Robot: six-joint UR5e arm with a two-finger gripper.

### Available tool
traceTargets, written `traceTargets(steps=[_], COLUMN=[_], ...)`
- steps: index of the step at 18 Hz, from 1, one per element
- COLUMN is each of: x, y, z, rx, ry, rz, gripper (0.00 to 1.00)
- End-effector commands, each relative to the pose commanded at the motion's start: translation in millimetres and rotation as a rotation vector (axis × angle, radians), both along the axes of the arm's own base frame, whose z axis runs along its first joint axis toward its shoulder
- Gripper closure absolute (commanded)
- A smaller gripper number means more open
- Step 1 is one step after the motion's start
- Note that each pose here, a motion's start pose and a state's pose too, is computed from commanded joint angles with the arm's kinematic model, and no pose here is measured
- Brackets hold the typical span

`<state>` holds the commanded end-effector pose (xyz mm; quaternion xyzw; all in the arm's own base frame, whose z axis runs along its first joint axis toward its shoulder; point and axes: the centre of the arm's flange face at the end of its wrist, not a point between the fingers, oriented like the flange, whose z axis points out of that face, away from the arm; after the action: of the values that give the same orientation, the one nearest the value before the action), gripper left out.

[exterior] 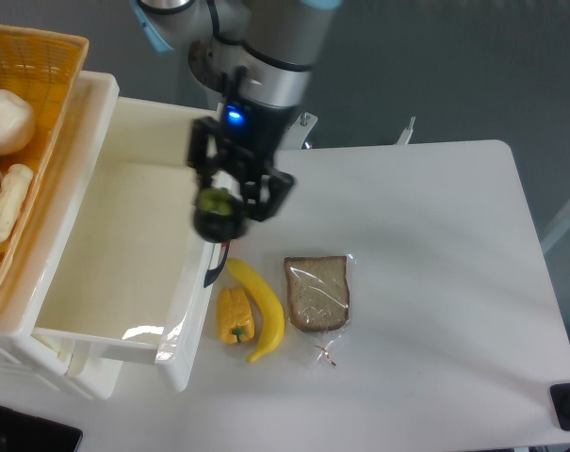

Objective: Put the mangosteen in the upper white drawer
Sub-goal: 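Carry the held mangosteen over the open white drawer, then lower the mangosteen into the drawer and open the gripper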

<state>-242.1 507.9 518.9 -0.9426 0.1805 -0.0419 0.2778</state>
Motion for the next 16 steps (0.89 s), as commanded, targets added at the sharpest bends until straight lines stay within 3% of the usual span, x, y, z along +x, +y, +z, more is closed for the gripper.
traceTargets(steps=[6,12,16], x=[21,32,39], y=[20,41,46], z=[-26,-59,-69], rx=[-0.031,-0.108,-0.139], ry=[-0.024,-0.02,-0.015], rz=[-0.062,-0.101,-0.111], gripper=[0.91,0.84,0.66])
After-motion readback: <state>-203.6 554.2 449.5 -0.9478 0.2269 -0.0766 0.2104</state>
